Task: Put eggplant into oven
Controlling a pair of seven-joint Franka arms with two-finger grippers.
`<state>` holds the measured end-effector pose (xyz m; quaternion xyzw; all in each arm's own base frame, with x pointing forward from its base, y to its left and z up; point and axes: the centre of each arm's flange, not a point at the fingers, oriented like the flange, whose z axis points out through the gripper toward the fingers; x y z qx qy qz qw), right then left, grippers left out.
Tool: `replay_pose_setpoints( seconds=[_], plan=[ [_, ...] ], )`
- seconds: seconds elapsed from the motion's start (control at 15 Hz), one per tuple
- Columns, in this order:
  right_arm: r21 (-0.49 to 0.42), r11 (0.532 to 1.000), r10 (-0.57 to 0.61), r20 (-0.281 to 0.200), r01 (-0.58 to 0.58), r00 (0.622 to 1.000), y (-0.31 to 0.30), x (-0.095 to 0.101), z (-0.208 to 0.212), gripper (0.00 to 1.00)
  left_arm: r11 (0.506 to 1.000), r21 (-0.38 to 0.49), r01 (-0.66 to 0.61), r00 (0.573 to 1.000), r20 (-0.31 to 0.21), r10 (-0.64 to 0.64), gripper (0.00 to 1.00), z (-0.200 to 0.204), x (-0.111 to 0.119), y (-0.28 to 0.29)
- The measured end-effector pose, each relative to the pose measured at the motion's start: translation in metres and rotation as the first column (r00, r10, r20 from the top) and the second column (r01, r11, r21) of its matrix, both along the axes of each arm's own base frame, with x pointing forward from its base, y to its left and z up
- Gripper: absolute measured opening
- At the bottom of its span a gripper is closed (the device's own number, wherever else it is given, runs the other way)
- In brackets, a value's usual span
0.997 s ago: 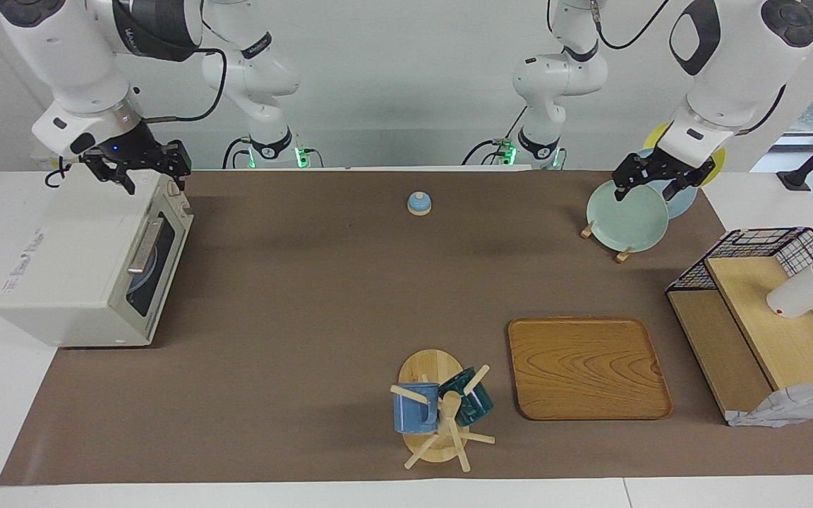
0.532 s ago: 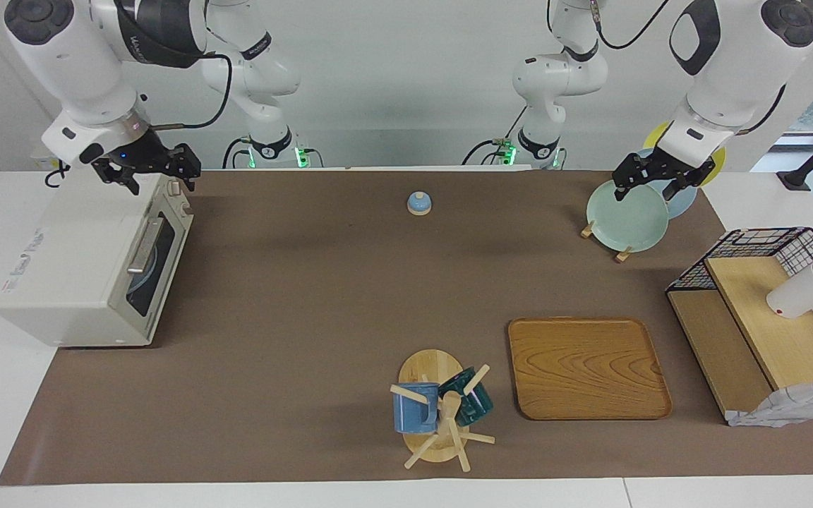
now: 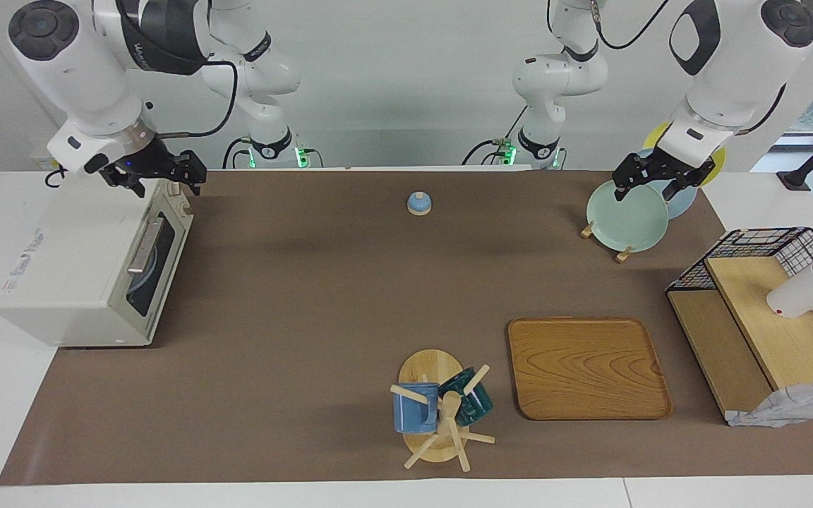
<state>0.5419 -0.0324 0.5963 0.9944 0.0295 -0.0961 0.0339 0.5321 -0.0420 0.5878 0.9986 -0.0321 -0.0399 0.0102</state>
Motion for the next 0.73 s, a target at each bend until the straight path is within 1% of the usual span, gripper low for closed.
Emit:
replay_pose_setpoints(
  seconds=[0.73],
  plan=[
    [-0.001,1.000,-0.021,0.016,0.021,1.000,-0.0113,-0.0009,0.0063,1.00,1.000,0.000,0.000,1.000,0.000,0.000,1.00,0.0000,0.0000,0.0000]
  ],
)
